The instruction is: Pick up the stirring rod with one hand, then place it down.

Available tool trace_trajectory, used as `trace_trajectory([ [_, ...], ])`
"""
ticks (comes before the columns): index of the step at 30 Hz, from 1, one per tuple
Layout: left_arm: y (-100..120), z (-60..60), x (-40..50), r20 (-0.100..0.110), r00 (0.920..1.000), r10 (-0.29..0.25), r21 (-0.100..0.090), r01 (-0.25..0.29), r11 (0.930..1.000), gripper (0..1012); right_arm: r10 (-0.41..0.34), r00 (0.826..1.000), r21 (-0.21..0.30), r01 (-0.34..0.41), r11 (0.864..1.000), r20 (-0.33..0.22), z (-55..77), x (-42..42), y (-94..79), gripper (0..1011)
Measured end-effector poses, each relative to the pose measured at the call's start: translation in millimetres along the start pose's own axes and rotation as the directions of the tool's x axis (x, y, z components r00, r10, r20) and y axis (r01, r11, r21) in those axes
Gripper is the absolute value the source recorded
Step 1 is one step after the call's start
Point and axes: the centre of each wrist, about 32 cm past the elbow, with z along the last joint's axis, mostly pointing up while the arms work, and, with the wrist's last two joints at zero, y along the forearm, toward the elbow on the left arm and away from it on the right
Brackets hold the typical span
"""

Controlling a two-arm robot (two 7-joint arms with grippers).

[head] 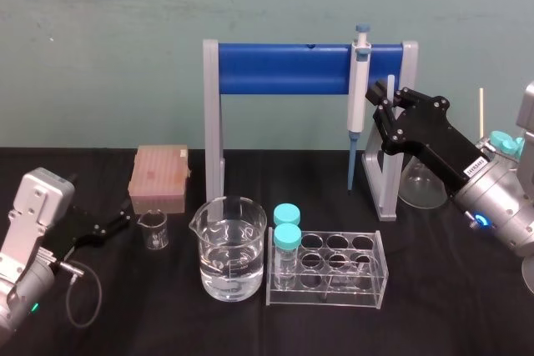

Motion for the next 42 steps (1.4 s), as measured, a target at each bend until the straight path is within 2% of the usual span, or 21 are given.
trace_trajectory([
  [7, 0.0, 0.0, 0.0, 0.0, 1.0, 0.0, 0.0, 0.0, 1.0, 1000, 0.006, 1.0, 0.004, -0.006, 1.0, -0.019, -1.7, -1.6, 0.7, 69],
  [10, 0.0, 0.0, 0.0, 0.0, 1.0, 0.0, 0.0, 0.0, 1.0, 1000, 0.059, 0.995, 0.03, -0.057, 0.998, -0.079, -4.6, -7.3, 2.9, 68],
  [14, 0.0, 0.0, 0.0, 0.0, 1.0, 0.0, 0.0, 0.0, 1.0, 1000, 0.133, 0.983, 0.059, -0.127, 0.99, -0.127, -7.2, -14.7, 5.2, 69],
  [18, 0.0, 0.0, 0.0, 0.0, 1.0, 0.0, 0.0, 0.0, 1.0, 1000, 0.19, 0.97, 0.067, -0.181, 0.981, -0.149, -9.6, -20.9, 4.6, 68],
  [26, 0.0, 0.0, 0.0, 0.0, 1.0, 0.0, 0.0, 0.0, 1.0, 1000, 0.22, 0.962, 0.032, -0.218, 0.975, -0.159, -16.7, -26.2, -3.6, 68],
  [33, 0.0, 0.0, 0.0, 0.0, 1.0, 0.0, 0.0, 0.0, 1.0, 1000, 0.208, 0.966, -0.015, -0.213, 0.977, -0.156, -28.3, -28.7, -8.9, 68],
  [42, 0.0, 0.0, 0.0, 0.0, 1.0, 0.0, 0.0, 0.0, 1.0, 1000, 0.198, 0.971, -0.011, -0.201, 0.979, -0.134, -39.3, -28.2, -3.4, 68],
])
